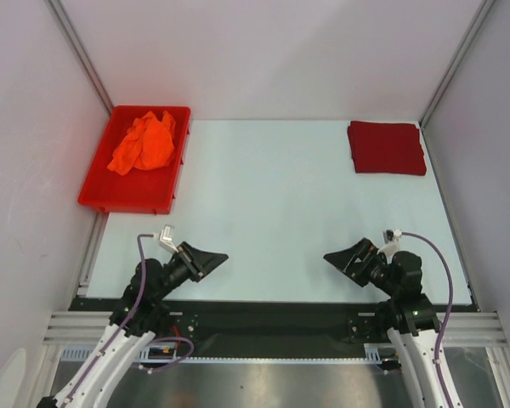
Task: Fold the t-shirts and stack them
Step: Neatly place the folded tshirt to the corner
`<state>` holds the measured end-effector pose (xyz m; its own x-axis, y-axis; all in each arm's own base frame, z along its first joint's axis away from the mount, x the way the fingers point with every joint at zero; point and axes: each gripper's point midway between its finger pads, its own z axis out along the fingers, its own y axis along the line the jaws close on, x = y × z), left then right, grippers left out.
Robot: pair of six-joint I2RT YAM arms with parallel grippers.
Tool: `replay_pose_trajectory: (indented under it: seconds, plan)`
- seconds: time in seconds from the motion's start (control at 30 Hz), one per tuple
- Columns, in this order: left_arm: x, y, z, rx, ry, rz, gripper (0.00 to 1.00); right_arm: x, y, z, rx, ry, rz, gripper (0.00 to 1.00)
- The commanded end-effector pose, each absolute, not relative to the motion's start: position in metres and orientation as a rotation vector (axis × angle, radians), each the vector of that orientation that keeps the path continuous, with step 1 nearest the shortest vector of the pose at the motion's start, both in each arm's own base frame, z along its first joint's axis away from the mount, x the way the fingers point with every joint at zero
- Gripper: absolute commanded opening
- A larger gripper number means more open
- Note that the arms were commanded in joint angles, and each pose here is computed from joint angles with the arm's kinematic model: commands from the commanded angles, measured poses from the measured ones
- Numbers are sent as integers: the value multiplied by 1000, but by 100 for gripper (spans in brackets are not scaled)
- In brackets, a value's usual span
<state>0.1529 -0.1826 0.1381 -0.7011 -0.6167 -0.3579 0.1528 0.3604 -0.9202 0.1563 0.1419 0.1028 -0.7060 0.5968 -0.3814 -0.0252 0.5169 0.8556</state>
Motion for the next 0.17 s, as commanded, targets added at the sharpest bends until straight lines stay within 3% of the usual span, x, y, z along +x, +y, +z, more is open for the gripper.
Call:
replay_pose_trajectory:
  seconds: [0.0,0.13]
  plan:
    - [152,-193,91,-420,1941,-1487,34,132,141,36,570,2307,1156,100]
    - [154,-193,89,-446,1926,-1506,41,131,143,38,551,2303,1177,100]
